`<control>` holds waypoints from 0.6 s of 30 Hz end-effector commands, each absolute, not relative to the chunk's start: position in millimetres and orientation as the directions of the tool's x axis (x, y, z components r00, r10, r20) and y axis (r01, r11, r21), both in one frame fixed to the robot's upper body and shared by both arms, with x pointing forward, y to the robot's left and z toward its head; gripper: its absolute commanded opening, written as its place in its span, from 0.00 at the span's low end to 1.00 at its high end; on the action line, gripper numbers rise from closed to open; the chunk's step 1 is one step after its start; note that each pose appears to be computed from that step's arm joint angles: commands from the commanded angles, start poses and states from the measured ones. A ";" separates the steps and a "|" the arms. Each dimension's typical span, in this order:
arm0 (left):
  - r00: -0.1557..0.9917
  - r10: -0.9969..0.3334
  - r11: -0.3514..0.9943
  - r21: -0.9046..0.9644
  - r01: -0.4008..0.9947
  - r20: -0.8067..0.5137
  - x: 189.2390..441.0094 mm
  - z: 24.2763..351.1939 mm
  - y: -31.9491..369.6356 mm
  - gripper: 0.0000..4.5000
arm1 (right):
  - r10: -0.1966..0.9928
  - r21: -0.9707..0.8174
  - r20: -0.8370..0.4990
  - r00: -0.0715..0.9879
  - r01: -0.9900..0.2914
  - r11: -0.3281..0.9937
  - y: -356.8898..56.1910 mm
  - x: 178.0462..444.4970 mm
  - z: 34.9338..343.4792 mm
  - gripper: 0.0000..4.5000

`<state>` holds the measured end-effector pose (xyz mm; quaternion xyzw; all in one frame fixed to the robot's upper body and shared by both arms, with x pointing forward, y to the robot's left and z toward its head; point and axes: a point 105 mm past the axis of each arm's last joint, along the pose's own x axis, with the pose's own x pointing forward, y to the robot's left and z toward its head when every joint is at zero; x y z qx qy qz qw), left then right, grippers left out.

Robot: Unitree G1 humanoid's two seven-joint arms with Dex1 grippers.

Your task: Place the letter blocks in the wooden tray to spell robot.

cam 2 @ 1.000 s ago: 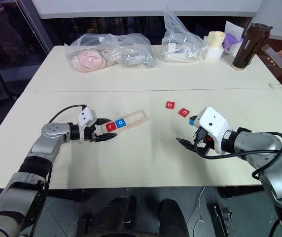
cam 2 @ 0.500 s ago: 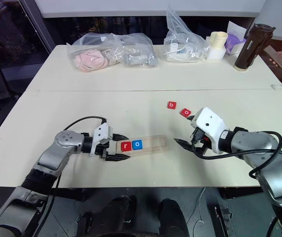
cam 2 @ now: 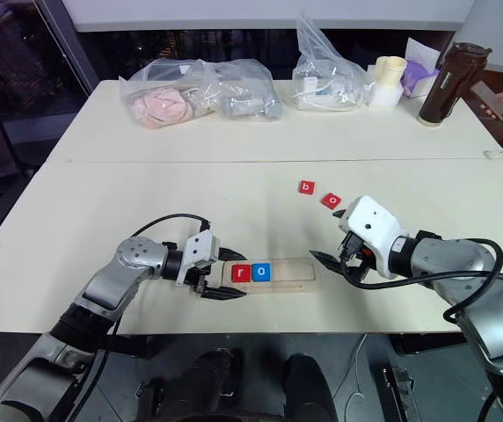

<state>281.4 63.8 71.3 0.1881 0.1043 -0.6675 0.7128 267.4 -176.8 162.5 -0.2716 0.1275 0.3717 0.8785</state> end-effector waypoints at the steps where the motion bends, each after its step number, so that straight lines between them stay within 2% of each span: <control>1: 0.075 -0.905 0.025 0.123 0.992 -0.420 278.1 65.0 65.2 0.70 | 0.596 -0.411 -0.385 0.705 -0.709 0.573 -173.4 266.6 173.4 1.00; 4: 0.081 -0.902 0.029 0.127 0.992 -0.424 278.3 63.2 67.4 0.70 | 0.597 -0.411 -0.383 0.705 -0.709 0.573 -173.1 267.9 173.7 1.00; 6: 0.086 -0.904 0.035 0.129 0.991 -0.418 278.4 63.6 67.7 0.93 | 0.598 -0.411 -0.382 0.704 -0.709 0.573 -172.6 268.3 173.6 1.00; 7: 0.087 -0.905 0.035 0.129 0.991 -0.416 278.0 63.6 68.0 0.99 | 0.599 -0.411 -0.381 0.704 -0.710 0.573 -172.4 268.4 173.6 1.00; 18: 0.134 -0.895 0.065 0.172 0.983 -0.426 275.0 65.8 86.7 1.00 | 0.606 -0.410 -0.377 0.701 -0.713 0.570 -170.6 269.9 173.4 1.00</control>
